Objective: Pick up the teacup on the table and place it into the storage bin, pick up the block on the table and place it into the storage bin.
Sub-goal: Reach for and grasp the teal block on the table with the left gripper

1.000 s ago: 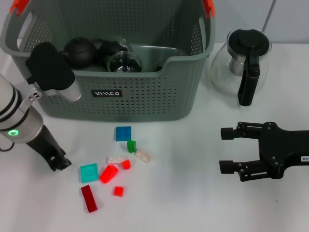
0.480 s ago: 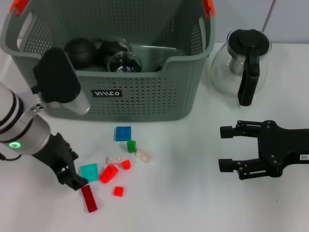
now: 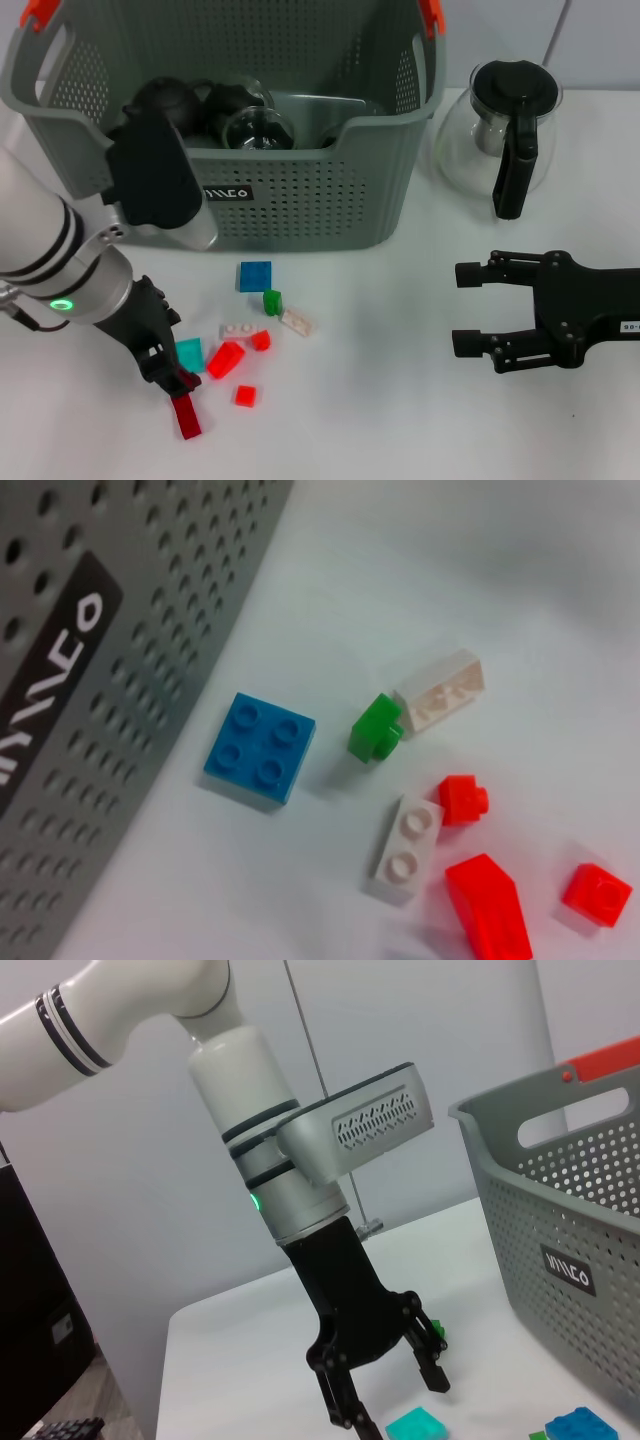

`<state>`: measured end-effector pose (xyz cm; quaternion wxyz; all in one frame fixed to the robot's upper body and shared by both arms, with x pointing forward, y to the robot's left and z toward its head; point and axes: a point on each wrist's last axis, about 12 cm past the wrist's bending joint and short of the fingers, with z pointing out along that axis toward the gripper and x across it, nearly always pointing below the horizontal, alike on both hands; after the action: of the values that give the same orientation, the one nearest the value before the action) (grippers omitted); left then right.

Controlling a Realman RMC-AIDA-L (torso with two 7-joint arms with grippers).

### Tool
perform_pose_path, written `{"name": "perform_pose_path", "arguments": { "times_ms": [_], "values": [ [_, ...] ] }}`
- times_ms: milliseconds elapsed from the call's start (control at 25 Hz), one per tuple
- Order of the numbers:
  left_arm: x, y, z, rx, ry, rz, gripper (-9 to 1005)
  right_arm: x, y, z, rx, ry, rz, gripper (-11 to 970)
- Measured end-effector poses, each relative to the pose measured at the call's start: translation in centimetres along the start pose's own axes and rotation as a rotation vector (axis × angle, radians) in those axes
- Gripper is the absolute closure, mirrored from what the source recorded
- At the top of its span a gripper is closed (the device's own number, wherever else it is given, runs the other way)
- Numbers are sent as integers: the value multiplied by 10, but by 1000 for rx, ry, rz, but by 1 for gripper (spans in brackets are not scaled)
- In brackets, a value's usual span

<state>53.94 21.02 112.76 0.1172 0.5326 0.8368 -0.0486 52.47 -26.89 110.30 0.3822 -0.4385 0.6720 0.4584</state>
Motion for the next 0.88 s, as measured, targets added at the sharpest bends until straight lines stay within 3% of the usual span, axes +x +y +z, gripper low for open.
{"name": "perform_pose_path", "arguments": {
  "times_ms": [880],
  "values": [
    [-3, 0, 14, -19, 26, 4, 167, 1, 0, 0, 2, 0, 3, 44]
  ]
}}
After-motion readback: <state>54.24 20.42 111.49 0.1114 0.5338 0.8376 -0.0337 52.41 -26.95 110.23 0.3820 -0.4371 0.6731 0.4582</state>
